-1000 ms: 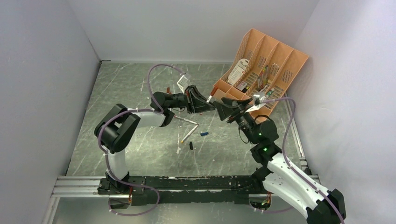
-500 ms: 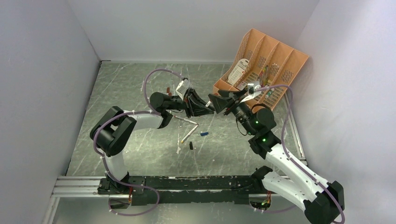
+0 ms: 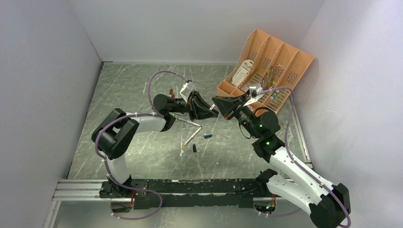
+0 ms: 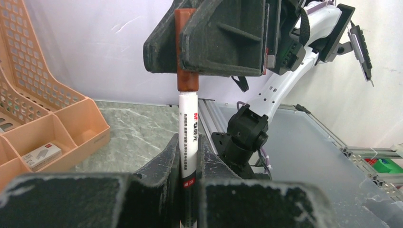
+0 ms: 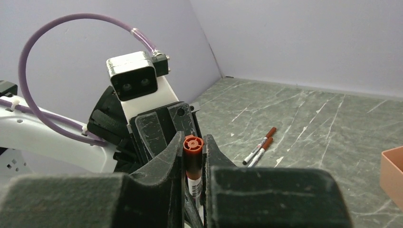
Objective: Insert the pens into the pen caps
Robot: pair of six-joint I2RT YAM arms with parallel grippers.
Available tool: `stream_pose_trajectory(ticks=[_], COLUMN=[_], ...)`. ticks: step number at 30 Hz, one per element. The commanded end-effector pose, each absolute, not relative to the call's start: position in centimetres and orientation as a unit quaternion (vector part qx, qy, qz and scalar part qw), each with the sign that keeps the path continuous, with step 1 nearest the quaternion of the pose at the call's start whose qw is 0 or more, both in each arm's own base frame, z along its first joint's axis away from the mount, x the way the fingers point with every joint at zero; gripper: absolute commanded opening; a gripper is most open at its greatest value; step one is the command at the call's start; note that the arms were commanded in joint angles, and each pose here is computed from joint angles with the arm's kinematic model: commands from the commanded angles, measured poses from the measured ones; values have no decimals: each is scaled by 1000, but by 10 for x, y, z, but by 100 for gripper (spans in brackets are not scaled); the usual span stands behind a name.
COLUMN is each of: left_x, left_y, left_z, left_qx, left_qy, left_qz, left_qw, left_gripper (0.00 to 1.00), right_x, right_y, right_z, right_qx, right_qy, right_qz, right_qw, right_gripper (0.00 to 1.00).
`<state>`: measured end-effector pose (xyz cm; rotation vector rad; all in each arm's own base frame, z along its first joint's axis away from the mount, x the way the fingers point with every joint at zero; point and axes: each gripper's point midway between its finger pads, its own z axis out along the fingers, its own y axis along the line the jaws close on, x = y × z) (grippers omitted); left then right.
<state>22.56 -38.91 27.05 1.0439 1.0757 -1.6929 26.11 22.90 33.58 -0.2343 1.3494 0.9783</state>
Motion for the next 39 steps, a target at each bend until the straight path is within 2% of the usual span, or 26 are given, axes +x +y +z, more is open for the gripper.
stream_pose_trajectory(ticks=[1, 13, 20, 25, 28, 29, 33, 36, 39], left_x=[231, 251, 243, 229, 241, 246, 262, 277, 304], left_y=[-389, -410, -421, -429, -423, -418, -390, -370, -354], left_z=[301, 364, 386, 388, 369, 360, 310, 273, 228], left_qx=[414, 439, 453, 461, 448, 439, 384, 332, 274], left_qy=[393, 344, 313, 302, 336, 350, 405, 455, 538], left_qz=[-679, -686, -699, -706, -699, -698, -702, -688, -641], left_qw=[462, 468, 456, 444, 444, 445, 443, 457, 474], left_gripper=[7, 7, 7, 7, 7, 7, 7, 7, 7], right_x=[256, 234, 223, 223, 227, 230, 249, 260, 262], right_y=[232, 255, 263, 267, 262, 258, 235, 210, 186], right_z=[307, 202, 143, 133, 154, 165, 216, 250, 265], right_qx=[-113, -123, -123, -118, -103, -99, -70, -32, -9], right_qy=[626, 710, 753, 758, 742, 734, 708, 693, 684], right_qz=[438, 466, 454, 457, 461, 457, 417, 384, 350], right_qw=[635, 513, 460, 449, 476, 493, 565, 609, 640], right_gripper=[0, 0, 0, 0, 0, 2, 31, 37, 39])
